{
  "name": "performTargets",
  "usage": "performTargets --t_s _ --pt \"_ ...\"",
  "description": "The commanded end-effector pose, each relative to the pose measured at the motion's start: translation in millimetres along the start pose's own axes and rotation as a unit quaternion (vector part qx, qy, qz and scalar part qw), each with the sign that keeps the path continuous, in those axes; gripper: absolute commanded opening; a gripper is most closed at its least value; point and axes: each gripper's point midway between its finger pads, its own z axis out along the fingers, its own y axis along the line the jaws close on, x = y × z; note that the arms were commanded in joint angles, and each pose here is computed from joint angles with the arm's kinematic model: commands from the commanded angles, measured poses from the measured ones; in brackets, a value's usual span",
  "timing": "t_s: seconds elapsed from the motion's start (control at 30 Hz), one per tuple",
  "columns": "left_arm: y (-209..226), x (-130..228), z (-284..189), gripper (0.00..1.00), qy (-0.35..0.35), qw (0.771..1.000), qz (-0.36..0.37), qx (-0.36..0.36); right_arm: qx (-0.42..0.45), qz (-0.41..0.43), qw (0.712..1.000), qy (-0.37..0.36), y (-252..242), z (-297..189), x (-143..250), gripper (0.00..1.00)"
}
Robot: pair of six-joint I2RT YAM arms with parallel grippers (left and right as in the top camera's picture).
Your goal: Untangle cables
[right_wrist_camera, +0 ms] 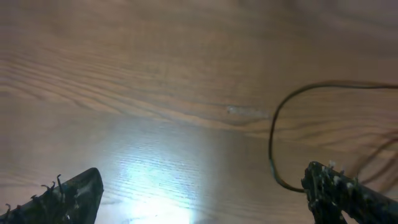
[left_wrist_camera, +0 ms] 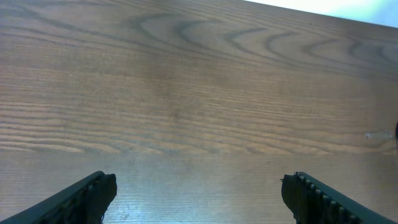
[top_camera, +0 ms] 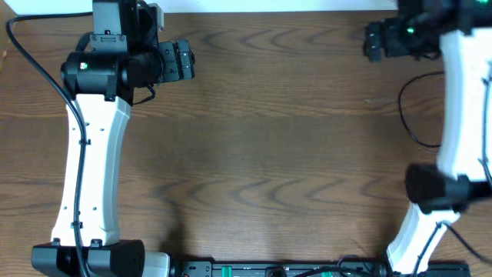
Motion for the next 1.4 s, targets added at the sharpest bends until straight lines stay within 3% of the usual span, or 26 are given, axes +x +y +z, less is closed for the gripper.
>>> performTargets --t_s 0.0,0.3,1.0,1.17,1.37 --pt "1.9 -0.7 -0.6 0.91 0.0 1.0 0.008 -0.007 0.002 -0.014 0.999 -0.05 6.8 -46.3 2.0 0.99" --pt "1.9 -0.7 -0.6 0.92 0.0 1.0 0.008 -0.007 0.008 -0.018 0.994 -0.109 11.8 -99.7 10.2 0.99" --pt "1.9 -0.7 -0.6 0.92 0.0 1.0 0.008 -0.007 0.007 -0.018 0.994 -0.105 11.9 -97.8 10.4 0.99" --pt "1.9 -0.7 -0.6 0.92 0.0 1.0 0.008 -0.007 -0.006 -0.047 0.992 -0.117 36.2 -107.7 12.4 0.99" --pt "1.9 -0.7 -0.6 0.92 0.0 1.0 0.008 -0.007 0.08 -0.081 0.984 -0.139 36.0 -129.9 17.0 0.99"
